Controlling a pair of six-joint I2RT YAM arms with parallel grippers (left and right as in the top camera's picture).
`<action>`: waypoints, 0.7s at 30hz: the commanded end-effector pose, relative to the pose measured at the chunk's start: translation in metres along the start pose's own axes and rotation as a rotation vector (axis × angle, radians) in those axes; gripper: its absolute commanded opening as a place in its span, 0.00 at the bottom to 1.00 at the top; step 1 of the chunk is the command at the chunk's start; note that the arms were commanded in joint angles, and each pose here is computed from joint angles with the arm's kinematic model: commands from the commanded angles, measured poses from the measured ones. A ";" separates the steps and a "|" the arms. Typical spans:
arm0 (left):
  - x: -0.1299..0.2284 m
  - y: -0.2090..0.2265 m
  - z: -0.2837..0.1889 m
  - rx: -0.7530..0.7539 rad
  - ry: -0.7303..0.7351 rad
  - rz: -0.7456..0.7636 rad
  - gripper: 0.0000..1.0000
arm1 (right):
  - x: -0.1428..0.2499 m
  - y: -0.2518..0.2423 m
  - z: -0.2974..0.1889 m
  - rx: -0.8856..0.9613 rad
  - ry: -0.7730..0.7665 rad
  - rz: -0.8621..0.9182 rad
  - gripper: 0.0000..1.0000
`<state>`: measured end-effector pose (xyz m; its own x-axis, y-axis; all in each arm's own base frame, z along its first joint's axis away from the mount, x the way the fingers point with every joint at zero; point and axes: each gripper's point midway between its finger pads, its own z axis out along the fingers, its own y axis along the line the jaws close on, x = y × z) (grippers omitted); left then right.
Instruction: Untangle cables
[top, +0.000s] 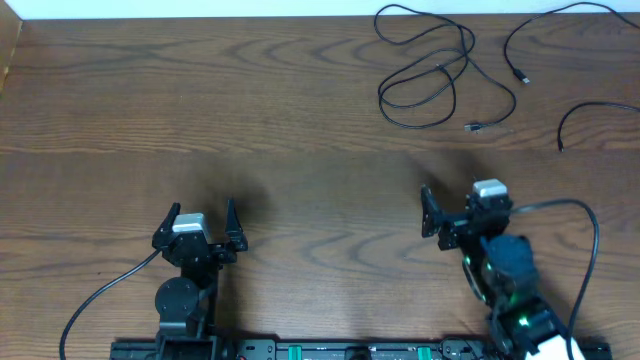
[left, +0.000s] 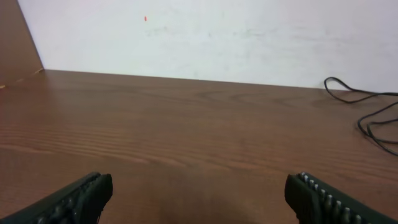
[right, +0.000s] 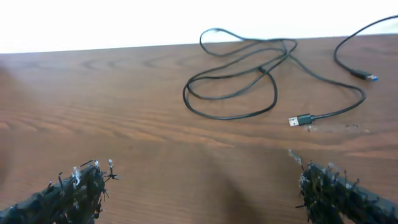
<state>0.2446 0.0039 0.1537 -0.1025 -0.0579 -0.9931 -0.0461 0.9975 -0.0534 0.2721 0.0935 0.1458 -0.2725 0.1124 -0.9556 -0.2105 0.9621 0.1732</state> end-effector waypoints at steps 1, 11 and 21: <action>0.018 0.003 0.001 -0.012 0.052 0.017 0.94 | 0.004 0.000 -0.009 -0.022 -0.043 0.017 0.99; 0.018 0.003 0.001 -0.012 0.053 0.017 0.94 | 0.007 -0.010 -0.026 -0.012 -0.103 0.032 0.99; 0.018 0.003 0.001 -0.012 0.052 0.017 0.94 | 0.004 -0.032 -0.038 0.031 -0.126 0.045 0.99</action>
<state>0.2446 0.0037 0.1539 -0.1018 -0.0579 -0.9931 -0.0449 0.9976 -0.0536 0.2430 0.0573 0.1367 -0.1973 0.1699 -0.9655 -0.1616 0.9657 0.2030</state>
